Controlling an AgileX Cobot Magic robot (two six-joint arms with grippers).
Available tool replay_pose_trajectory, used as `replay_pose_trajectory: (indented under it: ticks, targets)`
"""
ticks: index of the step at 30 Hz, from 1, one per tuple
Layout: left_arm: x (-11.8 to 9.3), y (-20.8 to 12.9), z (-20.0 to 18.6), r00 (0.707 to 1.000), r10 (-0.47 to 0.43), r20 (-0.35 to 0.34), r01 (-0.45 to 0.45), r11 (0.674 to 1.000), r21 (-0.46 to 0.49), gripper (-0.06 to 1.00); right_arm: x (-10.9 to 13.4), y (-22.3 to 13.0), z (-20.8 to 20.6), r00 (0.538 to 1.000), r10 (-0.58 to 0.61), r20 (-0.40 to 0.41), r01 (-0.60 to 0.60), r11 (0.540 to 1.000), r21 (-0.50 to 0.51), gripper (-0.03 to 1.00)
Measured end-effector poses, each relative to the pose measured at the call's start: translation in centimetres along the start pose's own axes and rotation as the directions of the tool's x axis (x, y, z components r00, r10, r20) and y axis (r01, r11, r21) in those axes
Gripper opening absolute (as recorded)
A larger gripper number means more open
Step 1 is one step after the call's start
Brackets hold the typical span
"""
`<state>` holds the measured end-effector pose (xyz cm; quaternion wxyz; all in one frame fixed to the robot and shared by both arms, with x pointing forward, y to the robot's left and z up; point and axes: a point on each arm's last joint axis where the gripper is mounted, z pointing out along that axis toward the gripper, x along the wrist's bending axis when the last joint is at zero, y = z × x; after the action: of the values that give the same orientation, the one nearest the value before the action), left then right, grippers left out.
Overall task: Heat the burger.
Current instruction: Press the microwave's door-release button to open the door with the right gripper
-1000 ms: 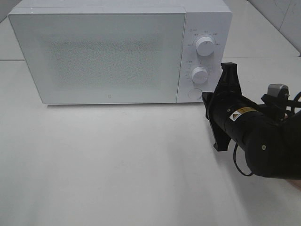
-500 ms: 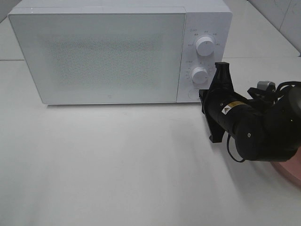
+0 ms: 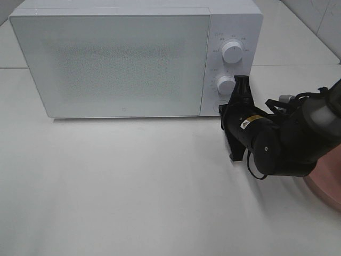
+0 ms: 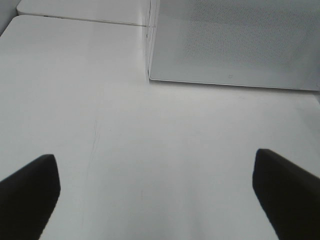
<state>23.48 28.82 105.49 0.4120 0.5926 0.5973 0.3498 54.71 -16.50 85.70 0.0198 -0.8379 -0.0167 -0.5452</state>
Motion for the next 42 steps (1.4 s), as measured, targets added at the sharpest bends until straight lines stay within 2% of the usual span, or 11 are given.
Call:
replay_pose_trajectory:
  ticks: [8,16,30,42]
  targets:
    - [0.0,0.0,0.0,1.000,0.000,0.000,0.000,1.000,0.000,0.99,0.3,0.2,0.6,1.000,0.007,-0.006,-0.007,1.000,-0.005,0.00]
    - [0.0,0.0,0.0,1.000,0.000,0.000,0.000,1.000,0.000,0.99,-0.6,0.2,1.0,1.000,-0.004,0.020,0.004,1.000,-0.011,0.00]
    - [0.0,0.0,0.0,1.000,0.000,0.000,0.000,1.000,0.000,0.99,0.0,-0.1,1.7,0.999,0.003,-0.032,-0.004,1.000,-0.012,0.00]
    - [0.0,0.0,0.0,1.000,0.000,0.000,0.000,1.000,0.000,0.99,-0.2,0.0,2.2,0.999,0.013,-0.029,-0.014,0.999,-0.030,0.00]
